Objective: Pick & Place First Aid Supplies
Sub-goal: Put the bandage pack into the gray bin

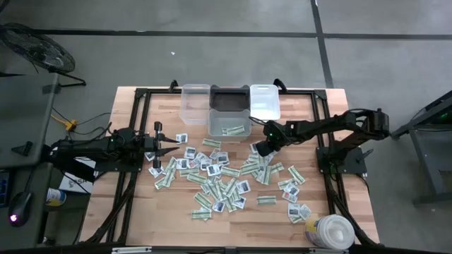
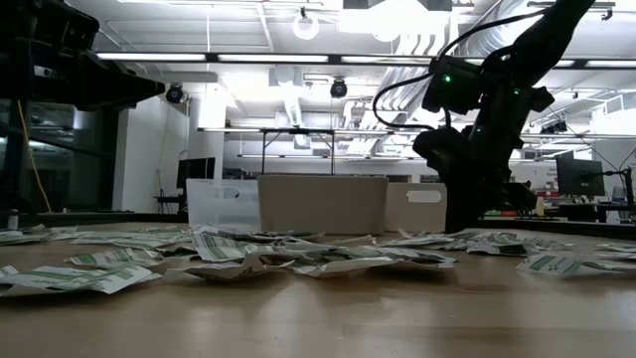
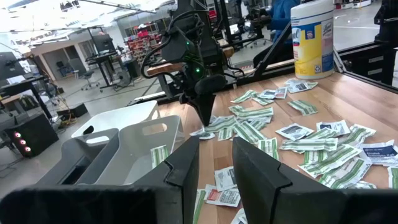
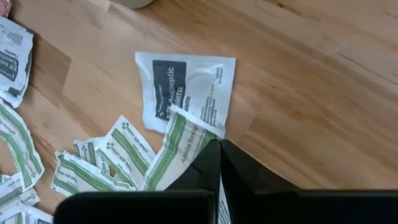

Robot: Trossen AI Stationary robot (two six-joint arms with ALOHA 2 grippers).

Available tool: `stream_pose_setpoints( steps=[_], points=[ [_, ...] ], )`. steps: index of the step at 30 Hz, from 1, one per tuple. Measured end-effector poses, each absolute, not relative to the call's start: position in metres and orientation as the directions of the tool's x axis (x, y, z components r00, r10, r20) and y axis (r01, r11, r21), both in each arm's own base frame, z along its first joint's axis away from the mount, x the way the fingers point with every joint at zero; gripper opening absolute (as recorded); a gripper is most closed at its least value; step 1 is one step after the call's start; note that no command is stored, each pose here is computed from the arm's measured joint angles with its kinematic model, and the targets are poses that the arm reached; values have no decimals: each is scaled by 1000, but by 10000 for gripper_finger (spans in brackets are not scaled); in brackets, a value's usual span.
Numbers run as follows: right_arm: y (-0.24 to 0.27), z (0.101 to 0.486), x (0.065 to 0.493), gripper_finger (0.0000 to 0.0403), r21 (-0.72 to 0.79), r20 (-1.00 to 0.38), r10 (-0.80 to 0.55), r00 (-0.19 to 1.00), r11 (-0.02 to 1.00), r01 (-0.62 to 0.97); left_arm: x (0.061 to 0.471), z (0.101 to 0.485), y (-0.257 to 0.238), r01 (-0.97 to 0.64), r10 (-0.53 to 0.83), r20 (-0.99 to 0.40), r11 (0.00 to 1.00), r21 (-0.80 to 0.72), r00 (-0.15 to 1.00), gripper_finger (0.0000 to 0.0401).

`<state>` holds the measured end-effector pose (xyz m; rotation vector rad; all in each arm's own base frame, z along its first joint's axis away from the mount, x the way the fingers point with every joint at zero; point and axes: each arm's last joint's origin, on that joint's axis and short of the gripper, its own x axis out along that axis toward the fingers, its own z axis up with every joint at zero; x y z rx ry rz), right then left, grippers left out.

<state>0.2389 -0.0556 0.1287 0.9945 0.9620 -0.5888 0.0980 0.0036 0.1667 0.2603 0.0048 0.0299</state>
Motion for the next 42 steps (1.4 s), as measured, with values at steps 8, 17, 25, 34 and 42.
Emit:
stream_pose_setpoints(
  steps=[8,17,25,34,42],
  points=[
    [-55,134,241,1,476,-854,39,520,464,747,98,167,4,-29,30,-1,966,257,1000,96],
    [-54,147,244,0,520,-820,42,571,473,711,98,167,4,-29,30,-1,966,257,1000,96],
    [-56,164,255,0,562,-780,59,623,505,656,98,167,4,-29,30,-1,966,257,1000,96],
    [-56,182,267,0,603,-733,97,674,552,576,98,167,4,-28,30,-1,966,257,1000,96],
    [-59,197,279,0,651,-653,87,752,571,500,98,167,4,-29,30,-1,966,257,1000,96]
  ],
)
